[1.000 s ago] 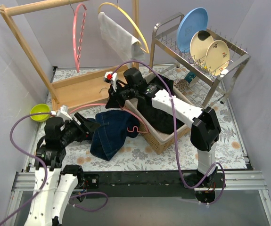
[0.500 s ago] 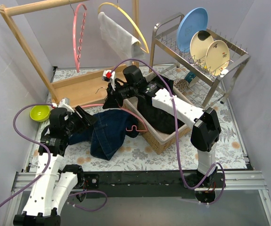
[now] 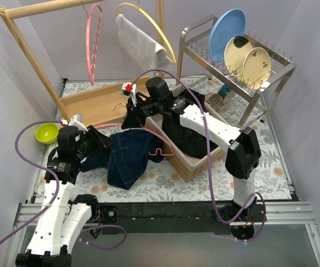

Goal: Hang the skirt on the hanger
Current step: Place skirt on hanger

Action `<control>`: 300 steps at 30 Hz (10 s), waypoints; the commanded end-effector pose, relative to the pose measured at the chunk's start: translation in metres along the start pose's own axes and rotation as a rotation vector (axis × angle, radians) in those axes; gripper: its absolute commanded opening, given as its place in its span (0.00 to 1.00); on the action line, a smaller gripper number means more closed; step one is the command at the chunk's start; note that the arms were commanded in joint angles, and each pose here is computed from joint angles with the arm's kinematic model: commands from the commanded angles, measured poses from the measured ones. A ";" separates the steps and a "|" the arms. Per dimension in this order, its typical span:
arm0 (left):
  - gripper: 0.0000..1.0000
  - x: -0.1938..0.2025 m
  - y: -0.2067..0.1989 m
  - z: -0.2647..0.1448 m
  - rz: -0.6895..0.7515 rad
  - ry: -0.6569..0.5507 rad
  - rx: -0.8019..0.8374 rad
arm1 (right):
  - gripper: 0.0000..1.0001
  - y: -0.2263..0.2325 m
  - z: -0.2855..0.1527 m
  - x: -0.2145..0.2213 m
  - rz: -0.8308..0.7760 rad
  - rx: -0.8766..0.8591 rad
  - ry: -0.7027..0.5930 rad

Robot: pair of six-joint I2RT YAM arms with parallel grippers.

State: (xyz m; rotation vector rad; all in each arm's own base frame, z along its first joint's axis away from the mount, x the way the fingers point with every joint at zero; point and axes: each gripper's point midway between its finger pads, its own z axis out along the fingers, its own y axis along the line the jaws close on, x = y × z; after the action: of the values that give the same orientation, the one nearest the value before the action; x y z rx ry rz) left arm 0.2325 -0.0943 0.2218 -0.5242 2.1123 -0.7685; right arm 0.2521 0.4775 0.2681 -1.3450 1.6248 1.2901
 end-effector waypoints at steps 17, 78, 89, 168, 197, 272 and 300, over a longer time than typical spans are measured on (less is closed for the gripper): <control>0.00 -0.021 -0.122 -0.095 0.106 -0.036 0.465 | 0.01 0.045 -0.033 -0.086 -0.109 -0.072 -0.173; 0.65 -0.036 -0.156 -0.113 0.576 -0.176 0.618 | 0.01 0.120 -0.197 -0.188 -0.383 0.151 -0.386; 0.54 -0.044 -0.132 -0.081 0.529 -0.151 0.475 | 0.01 0.124 -0.192 -0.181 -0.355 0.108 -0.376; 0.61 0.045 -0.159 0.033 0.524 0.049 0.162 | 0.01 -0.006 -0.177 -0.137 -0.068 0.429 -0.322; 0.45 0.006 -0.152 -0.007 0.563 -0.084 0.087 | 0.01 -0.009 -0.186 -0.132 -0.046 0.423 -0.330; 0.66 0.146 -0.221 0.012 0.621 0.576 0.626 | 0.01 -0.011 -0.200 -0.120 -0.008 0.403 -0.346; 0.37 0.119 -0.206 -0.041 0.603 0.429 0.634 | 0.01 0.020 -0.193 -0.170 -0.118 0.207 -0.375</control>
State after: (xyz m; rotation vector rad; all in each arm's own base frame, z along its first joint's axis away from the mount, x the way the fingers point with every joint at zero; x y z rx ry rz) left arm 0.1443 -0.3234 0.3244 0.7282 2.0088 -1.3249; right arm 0.3079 0.3508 0.4233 -0.9213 1.6251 1.2131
